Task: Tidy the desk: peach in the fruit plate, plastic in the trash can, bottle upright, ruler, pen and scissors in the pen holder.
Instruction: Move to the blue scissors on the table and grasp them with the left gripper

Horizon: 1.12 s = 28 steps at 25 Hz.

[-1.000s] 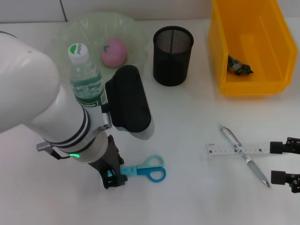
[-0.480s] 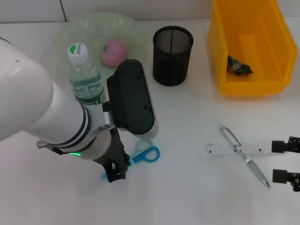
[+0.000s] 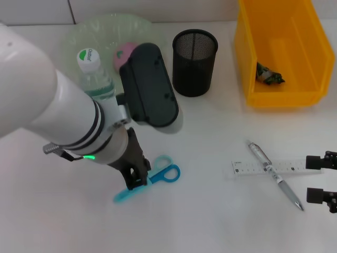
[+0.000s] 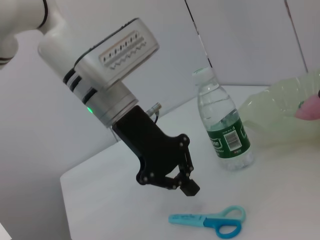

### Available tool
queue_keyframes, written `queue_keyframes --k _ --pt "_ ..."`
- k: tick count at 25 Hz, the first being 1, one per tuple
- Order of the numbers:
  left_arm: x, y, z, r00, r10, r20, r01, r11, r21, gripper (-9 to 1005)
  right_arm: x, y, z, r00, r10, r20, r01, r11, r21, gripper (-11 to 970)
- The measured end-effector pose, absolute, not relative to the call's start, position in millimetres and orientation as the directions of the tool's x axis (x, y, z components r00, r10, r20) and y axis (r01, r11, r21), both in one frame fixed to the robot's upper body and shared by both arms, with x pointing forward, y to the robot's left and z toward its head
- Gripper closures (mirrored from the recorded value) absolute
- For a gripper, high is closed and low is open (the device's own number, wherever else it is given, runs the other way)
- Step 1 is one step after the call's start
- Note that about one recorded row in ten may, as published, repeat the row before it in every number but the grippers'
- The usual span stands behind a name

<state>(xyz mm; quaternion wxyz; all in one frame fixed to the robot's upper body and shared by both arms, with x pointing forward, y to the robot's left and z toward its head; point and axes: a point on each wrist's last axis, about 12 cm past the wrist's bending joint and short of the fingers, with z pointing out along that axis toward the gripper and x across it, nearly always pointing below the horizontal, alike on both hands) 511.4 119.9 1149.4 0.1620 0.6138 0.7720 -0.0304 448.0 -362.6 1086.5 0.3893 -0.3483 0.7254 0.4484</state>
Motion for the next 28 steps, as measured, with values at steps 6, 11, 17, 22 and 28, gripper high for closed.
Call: queue_keyframes --k 6,11,17,22,28 --pt "520 121 1152 -0.310 0.917 -0.250 0.932 0.345 0.112 980 451 -362 1087 -0.450 -0.159 -0.879 -0.856 0.359 0.373 120" --pt "519 121 1147 -0.343 0.912 -0.227 0.926 0.369 0.084 848 454 -360 1088 -0.444 -0.162 -0.881 -0.859 0.358 0.367 120" --pt "517 121 1141 -0.373 0.903 -0.215 0.917 0.393 0.061 596 460 -357 1088 -0.441 -0.161 -0.883 -0.862 0.349 0.368 120" --pt "516 122 1134 -0.400 0.894 -0.203 0.910 0.413 0.024 433 462 -356 1087 -0.444 -0.171 -0.880 -0.861 0.355 0.366 120" --pt "516 122 1131 -0.436 0.876 -0.205 0.895 0.445 0.000 409 462 -356 1087 -0.441 -0.174 -0.880 -0.863 0.351 0.363 120"
